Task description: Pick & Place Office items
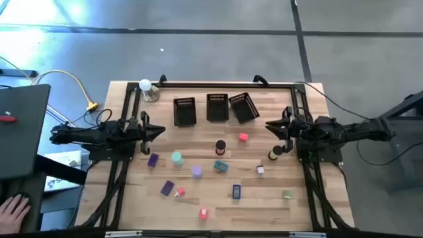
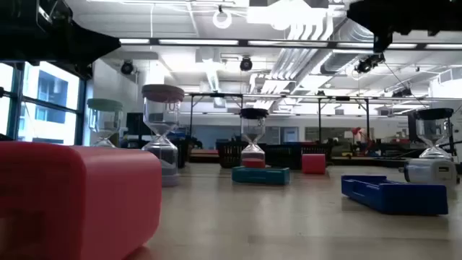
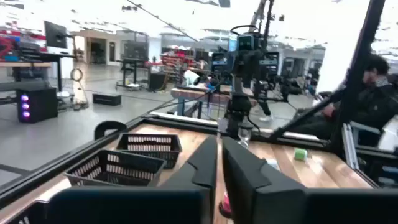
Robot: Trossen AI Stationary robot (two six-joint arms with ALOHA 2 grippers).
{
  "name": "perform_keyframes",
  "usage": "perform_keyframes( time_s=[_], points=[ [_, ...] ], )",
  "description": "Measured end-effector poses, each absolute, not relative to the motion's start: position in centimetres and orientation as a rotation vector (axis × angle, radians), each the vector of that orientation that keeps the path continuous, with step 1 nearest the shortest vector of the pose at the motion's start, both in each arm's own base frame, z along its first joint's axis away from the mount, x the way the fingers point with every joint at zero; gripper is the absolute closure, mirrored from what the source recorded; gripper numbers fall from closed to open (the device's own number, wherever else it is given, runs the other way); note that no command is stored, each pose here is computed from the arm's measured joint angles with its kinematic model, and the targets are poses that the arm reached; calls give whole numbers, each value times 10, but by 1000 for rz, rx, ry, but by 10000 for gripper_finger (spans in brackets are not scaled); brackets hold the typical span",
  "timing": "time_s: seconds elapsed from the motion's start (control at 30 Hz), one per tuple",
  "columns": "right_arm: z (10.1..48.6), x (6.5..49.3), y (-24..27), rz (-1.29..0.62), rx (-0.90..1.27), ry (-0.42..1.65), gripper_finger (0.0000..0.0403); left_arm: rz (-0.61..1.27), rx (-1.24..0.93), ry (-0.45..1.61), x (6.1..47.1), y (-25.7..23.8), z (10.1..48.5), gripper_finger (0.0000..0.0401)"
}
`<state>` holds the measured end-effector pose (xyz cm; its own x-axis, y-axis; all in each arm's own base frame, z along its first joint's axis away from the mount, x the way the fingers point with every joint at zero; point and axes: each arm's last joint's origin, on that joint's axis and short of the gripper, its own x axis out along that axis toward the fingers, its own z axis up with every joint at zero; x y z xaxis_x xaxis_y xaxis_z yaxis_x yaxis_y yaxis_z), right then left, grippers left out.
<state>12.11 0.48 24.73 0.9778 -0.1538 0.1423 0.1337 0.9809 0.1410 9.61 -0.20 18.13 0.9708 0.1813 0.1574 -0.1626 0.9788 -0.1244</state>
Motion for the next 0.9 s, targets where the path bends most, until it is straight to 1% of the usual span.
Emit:
perform_keyframes(
  time_s=[0.2, 0.3, 0.4, 0.53, 0.7, 0.9],
  points=[
    [274, 136, 6, -206, 112, 20, 226, 175, -116, -202, 95, -2, 184, 289],
    [285, 141, 5, -263, 85, 158, 193, 172, -112, -205, 95, -2, 185, 244],
    [297, 145, 4, -347, 176, 280, 182, 172, -106, -204, 95, -2, 185, 209],
    [311, 147, 4, -396, 240, 390, 178, 172, -110, -205, 95, -2, 185, 183],
    [326, 152, 6, -324, 228, 339, 178, 170, -115, -209, 95, -2, 185, 178],
    [332, 152, 9, -195, 102, 311, 178, 169, -116, -209, 95, -2, 185, 178]
  ],
)
